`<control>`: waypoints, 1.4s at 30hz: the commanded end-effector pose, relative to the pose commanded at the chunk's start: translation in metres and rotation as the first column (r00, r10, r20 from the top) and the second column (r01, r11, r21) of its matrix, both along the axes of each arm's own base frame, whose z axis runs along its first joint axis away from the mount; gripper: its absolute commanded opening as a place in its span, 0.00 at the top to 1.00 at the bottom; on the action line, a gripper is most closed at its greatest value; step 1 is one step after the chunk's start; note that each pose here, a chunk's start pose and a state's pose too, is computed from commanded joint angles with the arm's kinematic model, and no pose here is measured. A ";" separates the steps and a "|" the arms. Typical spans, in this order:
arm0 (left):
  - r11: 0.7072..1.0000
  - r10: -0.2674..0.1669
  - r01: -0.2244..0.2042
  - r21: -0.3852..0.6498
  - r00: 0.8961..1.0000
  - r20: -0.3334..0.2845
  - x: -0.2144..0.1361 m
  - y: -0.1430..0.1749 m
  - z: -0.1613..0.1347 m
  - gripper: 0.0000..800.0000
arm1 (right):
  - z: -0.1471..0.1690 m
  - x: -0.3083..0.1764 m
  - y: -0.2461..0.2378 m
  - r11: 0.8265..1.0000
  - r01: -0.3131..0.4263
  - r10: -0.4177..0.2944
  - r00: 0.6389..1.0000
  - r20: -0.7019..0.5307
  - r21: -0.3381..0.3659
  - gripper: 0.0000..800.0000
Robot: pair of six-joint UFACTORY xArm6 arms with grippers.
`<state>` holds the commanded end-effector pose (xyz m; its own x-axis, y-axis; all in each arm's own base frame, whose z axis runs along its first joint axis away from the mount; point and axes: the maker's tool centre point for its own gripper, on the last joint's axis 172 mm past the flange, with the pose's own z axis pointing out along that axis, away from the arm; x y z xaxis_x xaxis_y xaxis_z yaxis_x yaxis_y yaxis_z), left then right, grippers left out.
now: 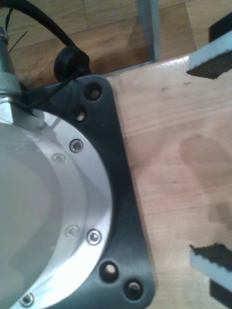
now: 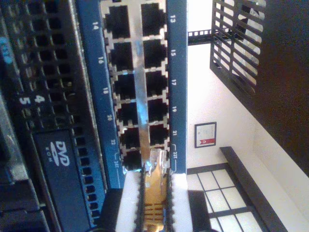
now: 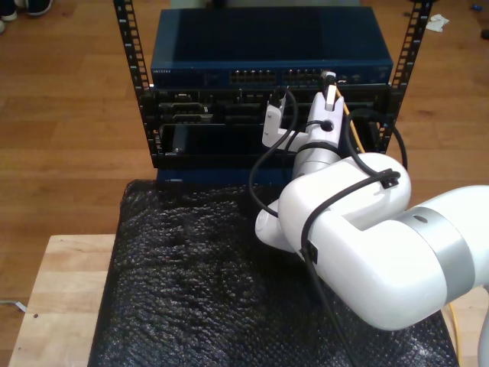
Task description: Grab the cable and plug it in
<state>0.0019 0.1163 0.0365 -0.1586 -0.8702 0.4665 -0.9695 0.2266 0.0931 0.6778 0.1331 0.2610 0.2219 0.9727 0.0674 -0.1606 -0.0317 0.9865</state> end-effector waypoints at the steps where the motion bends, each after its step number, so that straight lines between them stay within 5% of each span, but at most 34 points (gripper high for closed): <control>1: 1.000 0.000 0.000 0.000 1.000 0.000 0.000 0.000 0.000 0.00 | 0.000 0.000 0.000 1.000 0.000 0.000 1.000 0.000 0.000 1.00; 42: 1.000 0.000 0.000 -0.001 1.000 0.000 0.000 0.000 0.000 0.00 | -0.001 0.001 0.000 1.000 -0.007 0.007 1.000 -0.011 0.003 1.00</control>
<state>0.0018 0.1159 0.0366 -0.1583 -0.8695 0.4678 -0.9695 0.2266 0.0932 0.6790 0.1335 0.2600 0.2156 0.9741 0.0681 -0.1493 -0.0361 0.9881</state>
